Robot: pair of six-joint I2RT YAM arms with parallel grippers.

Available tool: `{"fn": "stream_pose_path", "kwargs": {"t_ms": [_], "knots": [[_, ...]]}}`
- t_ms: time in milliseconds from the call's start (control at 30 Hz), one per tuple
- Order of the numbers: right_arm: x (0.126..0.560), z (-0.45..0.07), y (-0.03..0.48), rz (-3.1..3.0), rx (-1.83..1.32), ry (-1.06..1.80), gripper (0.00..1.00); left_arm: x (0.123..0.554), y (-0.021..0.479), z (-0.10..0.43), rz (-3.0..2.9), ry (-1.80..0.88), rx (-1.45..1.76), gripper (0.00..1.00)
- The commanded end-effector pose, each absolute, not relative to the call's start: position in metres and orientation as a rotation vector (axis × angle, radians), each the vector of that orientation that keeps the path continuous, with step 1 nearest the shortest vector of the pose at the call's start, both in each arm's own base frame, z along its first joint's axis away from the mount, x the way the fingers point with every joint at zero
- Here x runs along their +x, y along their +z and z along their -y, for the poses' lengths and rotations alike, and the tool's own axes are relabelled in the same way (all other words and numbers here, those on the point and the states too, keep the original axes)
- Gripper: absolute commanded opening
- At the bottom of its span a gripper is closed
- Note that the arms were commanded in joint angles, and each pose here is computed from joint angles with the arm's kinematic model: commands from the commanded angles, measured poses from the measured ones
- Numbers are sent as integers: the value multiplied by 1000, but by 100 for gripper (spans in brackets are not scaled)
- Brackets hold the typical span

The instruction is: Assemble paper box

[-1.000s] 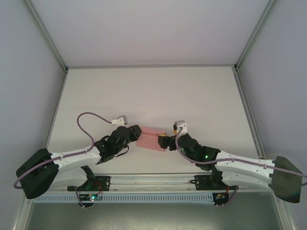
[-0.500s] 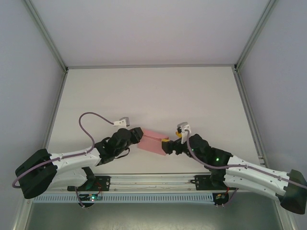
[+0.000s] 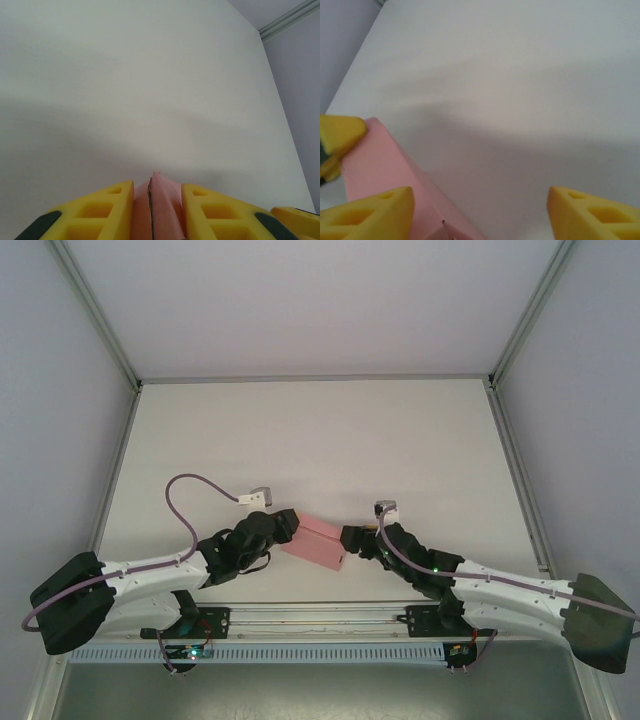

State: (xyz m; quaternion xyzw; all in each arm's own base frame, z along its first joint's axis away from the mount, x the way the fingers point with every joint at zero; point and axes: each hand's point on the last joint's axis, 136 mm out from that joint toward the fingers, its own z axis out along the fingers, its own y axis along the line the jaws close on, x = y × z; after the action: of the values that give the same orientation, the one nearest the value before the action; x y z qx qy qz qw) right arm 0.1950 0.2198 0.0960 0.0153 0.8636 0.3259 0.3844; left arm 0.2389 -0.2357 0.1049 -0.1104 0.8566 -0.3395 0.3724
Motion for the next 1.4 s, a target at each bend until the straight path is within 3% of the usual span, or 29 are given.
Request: {"fn": "stream_pose_path", "kwargs": {"t_ms": [0,533,767,967,1267,1367], "knots": [[173,-217,60,-2296,-90,790,62,219,71,223,-2313,-758,-209,29],[124,-221,25,-2341,-521,721,56,190,59,205,-2340,-803,-136,32],[126,-200,3,-2320,-662,422,50,184,56,196,-2323,-821,-156,33],[136,-213,11,-2235,-761,261,46,180,46,194,-2371,-799,-156,26],[130,-219,-14,-2241,-845,184,29,179,41,190,-2393,-766,-180,3],[130,-218,-18,-2240,-847,174,25,179,39,187,-2393,-763,-196,0]]}}
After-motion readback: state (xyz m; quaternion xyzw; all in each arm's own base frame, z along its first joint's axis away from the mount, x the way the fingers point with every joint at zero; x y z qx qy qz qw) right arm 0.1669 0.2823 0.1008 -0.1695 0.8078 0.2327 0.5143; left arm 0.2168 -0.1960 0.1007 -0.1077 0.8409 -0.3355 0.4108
